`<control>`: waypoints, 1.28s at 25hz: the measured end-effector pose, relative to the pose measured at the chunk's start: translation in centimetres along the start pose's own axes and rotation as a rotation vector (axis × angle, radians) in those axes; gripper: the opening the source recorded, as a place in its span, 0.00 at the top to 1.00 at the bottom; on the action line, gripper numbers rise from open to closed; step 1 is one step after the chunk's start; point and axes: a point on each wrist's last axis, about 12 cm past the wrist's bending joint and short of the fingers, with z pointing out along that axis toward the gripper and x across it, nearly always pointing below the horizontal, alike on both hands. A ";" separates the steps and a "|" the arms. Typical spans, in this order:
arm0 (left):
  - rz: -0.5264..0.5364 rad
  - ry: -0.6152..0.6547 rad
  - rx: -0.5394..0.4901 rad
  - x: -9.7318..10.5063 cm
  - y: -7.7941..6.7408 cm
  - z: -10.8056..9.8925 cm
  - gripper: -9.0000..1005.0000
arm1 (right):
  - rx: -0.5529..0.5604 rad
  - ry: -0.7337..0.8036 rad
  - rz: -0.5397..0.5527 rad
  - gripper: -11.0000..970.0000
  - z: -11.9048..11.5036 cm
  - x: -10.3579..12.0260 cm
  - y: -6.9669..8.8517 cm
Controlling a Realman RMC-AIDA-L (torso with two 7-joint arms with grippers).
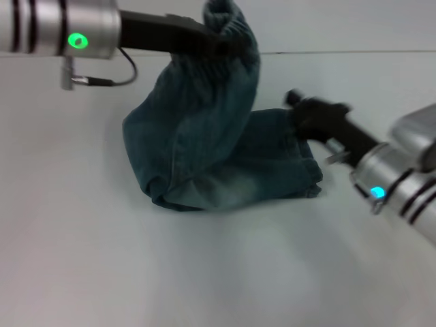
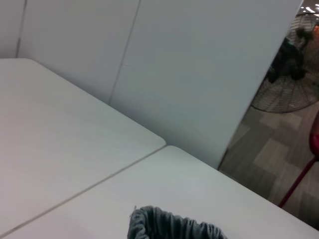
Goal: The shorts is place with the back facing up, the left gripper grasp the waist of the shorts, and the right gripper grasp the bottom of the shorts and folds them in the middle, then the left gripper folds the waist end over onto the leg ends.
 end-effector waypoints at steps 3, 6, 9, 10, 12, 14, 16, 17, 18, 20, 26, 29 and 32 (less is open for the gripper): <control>-0.023 0.001 0.029 0.8 -0.2 2.4 0.89 | 0.065 -0.105 0.076 0.91 -1.4 -1.2 -2.2; -0.040 0.005 0.049 1.7 -0.5 4.3 0.89 | 0.106 -0.171 0.141 0.90 -2.6 -2.1 -4.0; -0.059 0.010 0.063 2.6 -0.9 6.0 0.88 | 0.132 -0.202 0.188 0.90 -3.6 -2.5 -5.0; -0.067 0.015 0.058 2.9 -1.0 6.6 0.88 | 0.139 -0.208 0.196 0.90 -3.9 -2.5 -5.3; -0.077 0.018 0.032 3.5 -0.9 7.3 0.88 | 0.144 -0.216 0.210 0.89 -4.5 -2.4 -5.6; -0.085 0.014 0.007 4.0 -0.7 7.5 0.81 | 0.143 -0.219 0.223 0.89 -4.8 -2.4 -5.6; -0.092 0.004 0.000 4.3 -0.5 7.3 0.75 | 0.138 -0.217 0.239 0.89 -5.0 -2.2 -5.6; -0.092 0.004 0.000 4.3 -0.5 7.3 0.72 | 0.132 -0.213 0.243 0.89 -5.1 -2.2 -5.5; -0.114 -0.028 0.000 4.9 -0.2 6.5 0.68 | 0.107 -0.204 0.243 0.89 -5.2 -2.1 -5.4; -0.130 -0.065 0.000 5.4 0.0 5.4 0.54 | 0.079 -0.199 0.239 0.88 -5.3 -2.2 -5.3; -0.204 -0.207 0.037 8.8 0.8 -0.9 0.24 | -0.139 -0.109 0.313 0.87 -6.4 -4.8 -6.3; -0.241 -0.261 0.053 11.3 0.9 -4.3 0.20 | -0.299 -0.021 0.248 0.83 -7.3 -7.3 -6.6; -0.258 -0.270 0.046 13.9 0.7 -6.7 0.15 | -0.453 0.090 0.175 0.71 -8.6 -9.8 -6.6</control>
